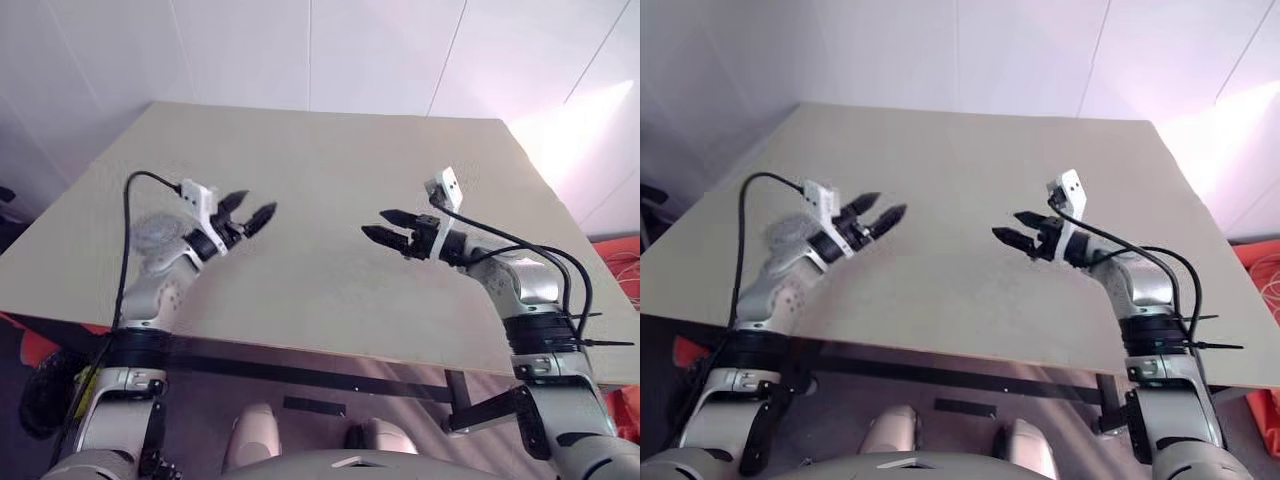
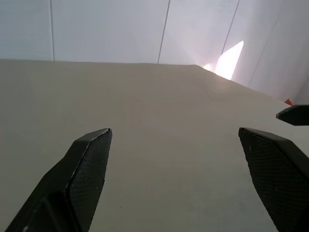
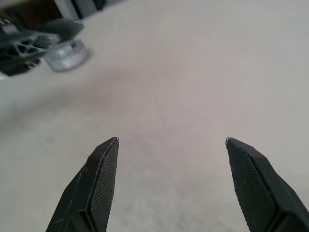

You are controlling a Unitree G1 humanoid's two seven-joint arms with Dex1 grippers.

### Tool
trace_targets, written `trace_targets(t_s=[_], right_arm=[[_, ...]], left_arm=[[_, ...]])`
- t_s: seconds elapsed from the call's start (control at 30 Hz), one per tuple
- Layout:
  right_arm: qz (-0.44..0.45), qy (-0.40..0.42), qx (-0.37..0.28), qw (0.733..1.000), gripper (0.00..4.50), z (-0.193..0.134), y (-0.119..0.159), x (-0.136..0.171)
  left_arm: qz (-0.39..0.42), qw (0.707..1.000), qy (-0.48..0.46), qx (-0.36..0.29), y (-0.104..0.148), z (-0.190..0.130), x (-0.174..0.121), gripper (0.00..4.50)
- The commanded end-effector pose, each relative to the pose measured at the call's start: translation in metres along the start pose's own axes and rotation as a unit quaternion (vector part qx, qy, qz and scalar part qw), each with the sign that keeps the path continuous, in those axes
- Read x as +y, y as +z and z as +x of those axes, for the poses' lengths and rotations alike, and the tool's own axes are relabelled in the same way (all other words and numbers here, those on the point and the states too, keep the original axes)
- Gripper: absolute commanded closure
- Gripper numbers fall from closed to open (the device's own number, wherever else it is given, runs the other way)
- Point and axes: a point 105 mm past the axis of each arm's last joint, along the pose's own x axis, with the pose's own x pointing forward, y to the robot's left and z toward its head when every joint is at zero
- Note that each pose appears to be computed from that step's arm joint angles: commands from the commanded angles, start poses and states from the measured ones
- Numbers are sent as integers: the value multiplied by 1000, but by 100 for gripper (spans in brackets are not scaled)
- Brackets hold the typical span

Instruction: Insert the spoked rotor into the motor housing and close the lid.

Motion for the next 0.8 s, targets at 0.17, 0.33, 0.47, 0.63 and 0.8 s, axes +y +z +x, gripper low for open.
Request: trace_targets(t_s=[0.17, 0.33, 0.47, 0.63, 0.8], right_arm=[[-45, -16, -24, 999, 51, -8, 13, -7], [-56, -23, -26, 998, 51, -3, 12, -6], [-66, -40, -32, 996, 51, 1, 10, -8], [-62, -17, -39, 997, 51, -1, 5, -3], [-43, 8, -42, 998, 51, -6, 7, -1]], left_arm=[[21, 999, -29, 2, -6, 13, -24, 2], [24, 999, -37, 6, -8, 16, -27, 2], [21, 999, -48, 10, -10, 16, -31, 2], [28, 998, -62, 15, -9, 12, -33, 2], [20, 996, -85, 19, -8, 10, -40, 2]])
